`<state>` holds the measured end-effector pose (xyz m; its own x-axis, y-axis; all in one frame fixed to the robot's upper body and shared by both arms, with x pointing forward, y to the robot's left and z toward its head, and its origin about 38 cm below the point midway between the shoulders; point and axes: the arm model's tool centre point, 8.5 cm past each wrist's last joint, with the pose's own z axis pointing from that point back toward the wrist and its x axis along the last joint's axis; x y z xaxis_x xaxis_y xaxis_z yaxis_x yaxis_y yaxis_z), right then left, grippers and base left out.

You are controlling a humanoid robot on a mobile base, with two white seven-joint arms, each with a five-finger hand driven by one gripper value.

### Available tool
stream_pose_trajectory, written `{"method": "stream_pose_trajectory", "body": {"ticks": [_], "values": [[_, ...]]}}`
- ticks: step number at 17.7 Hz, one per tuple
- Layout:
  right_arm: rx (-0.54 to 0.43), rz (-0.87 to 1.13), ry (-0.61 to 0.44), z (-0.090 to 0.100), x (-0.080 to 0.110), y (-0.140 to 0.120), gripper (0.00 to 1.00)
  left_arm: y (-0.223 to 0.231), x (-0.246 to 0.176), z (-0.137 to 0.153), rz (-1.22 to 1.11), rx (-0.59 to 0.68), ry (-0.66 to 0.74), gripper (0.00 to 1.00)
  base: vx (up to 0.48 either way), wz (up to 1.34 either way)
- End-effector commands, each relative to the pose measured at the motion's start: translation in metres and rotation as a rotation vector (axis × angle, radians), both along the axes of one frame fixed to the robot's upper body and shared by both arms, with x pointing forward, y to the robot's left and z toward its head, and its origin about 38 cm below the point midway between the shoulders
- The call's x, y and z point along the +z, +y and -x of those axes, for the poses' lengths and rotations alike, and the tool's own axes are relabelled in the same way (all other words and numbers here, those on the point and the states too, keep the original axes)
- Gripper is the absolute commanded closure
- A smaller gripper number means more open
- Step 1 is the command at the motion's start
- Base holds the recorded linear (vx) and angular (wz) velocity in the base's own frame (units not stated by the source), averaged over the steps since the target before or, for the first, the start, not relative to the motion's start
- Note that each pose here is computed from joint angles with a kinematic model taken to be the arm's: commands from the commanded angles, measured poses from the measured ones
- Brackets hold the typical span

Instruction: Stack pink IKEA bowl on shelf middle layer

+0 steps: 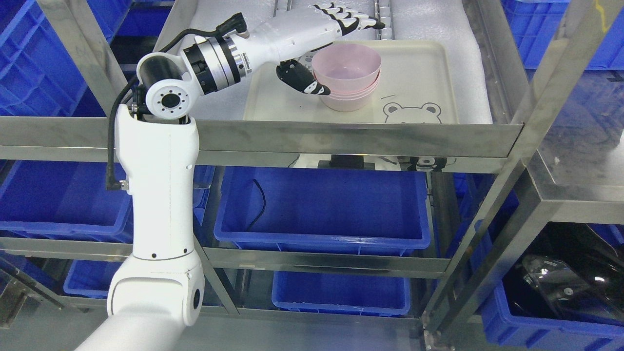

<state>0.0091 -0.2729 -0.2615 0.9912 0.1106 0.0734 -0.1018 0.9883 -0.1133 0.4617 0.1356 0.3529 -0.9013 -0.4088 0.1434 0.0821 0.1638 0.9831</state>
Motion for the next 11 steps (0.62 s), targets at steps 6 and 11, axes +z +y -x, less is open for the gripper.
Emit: {"method": "stream_pose_trajectory", "body": {"ticks": [6, 11], "values": [[0.000, 0.016, 0.006, 0.009, 0.001, -0.011, 0.00, -0.120, -0.189, 0.135, 0.104, -0.558, 0.368, 0.00, 0.000, 0.00], [0.000, 0.016, 0.006, 0.009, 0.001, -0.011, 0.00, -0.101, -0.264, 0.185, 0.184, -0.493, 0.585, 0.00, 0.000, 0.00]]}}
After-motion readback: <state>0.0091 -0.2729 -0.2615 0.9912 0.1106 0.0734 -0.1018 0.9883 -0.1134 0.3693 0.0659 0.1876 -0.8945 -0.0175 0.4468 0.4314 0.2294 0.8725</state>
